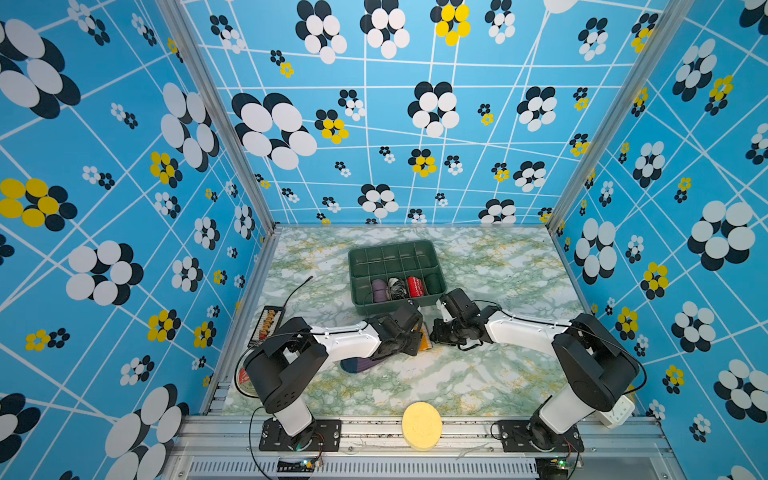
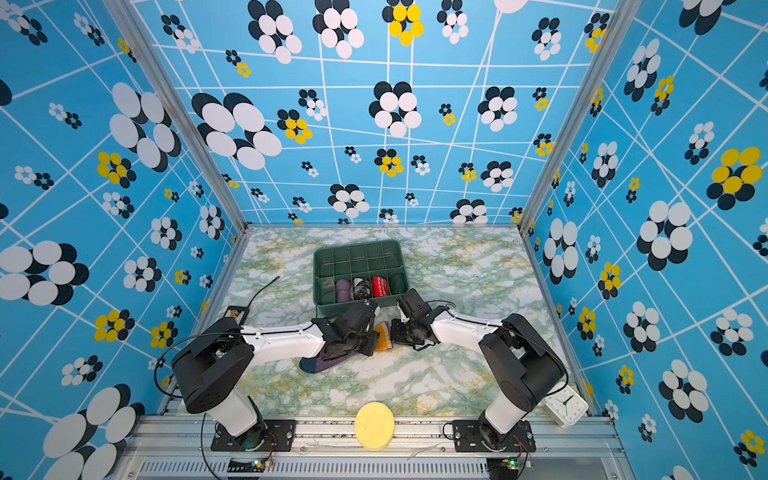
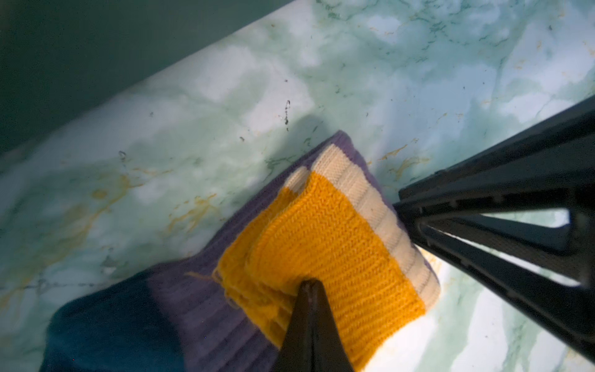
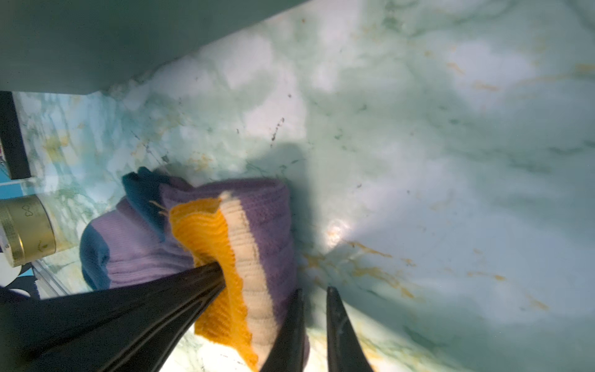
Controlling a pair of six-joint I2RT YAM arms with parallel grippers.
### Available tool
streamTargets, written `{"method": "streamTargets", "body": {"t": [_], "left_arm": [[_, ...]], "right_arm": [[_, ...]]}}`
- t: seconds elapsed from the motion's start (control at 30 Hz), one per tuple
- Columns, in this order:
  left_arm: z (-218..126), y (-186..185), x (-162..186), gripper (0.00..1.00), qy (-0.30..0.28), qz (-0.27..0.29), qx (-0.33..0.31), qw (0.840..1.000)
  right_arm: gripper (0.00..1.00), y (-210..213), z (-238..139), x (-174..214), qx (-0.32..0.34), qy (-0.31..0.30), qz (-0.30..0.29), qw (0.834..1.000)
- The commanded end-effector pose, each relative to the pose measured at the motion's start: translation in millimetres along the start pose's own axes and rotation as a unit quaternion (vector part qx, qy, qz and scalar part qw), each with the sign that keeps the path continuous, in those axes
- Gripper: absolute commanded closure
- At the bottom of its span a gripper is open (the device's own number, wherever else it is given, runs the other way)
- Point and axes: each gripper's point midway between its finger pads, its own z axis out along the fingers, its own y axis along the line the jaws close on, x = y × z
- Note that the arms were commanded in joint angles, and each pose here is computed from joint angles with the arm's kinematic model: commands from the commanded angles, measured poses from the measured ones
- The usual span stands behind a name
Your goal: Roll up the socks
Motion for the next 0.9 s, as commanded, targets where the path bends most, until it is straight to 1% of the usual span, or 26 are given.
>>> {"method": "streamTargets", "body": {"t": [0.0, 0.13, 0.27, 0.4, 0.47, 0.57, 0.67, 0.8, 0.87], "left_arm": [[-4.4, 11.3, 13.4, 0.99, 0.019, 0.007, -0.013, 1.0], [-5.9, 8.2, 10.2, 0.99, 0.013, 0.01, -0.005, 1.0], [-5.9, 7.1, 9.2, 1.0, 0.013, 0.012, -0.003, 1.0], [-4.5, 8.4, 11.2, 0.99, 0.017, 0.012, -0.005, 1.0], [-4.9, 9.0, 12.3, 0.99, 0.018, 0.012, -0.006, 1.0], [-6.0, 10.2, 12.6, 1.0, 0.016, 0.011, -0.008, 1.0], [-6.3, 10.8, 13.1, 0.99, 0.017, 0.011, -0.009, 1.0], [-7.4, 10.5, 12.8, 1.0, 0.016, 0.012, -0.008, 1.0], [-8.5, 10.9, 12.0, 0.99, 0.015, 0.012, -0.01, 1.0]], "right_arm": [[0.84, 9.5, 1.4, 5.0, -0.027, 0.005, -0.015, 1.0], [0.84, 8.9, 2.1, 4.9, -0.026, 0.005, -0.013, 1.0], [0.82, -8.6, -3.2, 2.9, 0.023, -0.003, -0.002, 1.0], [0.81, -18.2, -13.3, 0.4, 0.036, -0.017, 0.013, 0.999], [0.79, -13.9, -19.0, -1.1, 0.023, -0.024, 0.01, 0.999], [0.72, 8.1, -22.1, -0.5, -0.031, -0.013, -0.003, 0.999], [0.7, 21.9, -20.5, 1.3, -0.069, -0.001, -0.007, 0.998], [0.7, 20.2, -13.1, 3.2, -0.068, 0.007, -0.005, 0.998], [0.68, 17.0, -8.2, 5.0, -0.064, 0.013, -0.004, 0.998]]}}
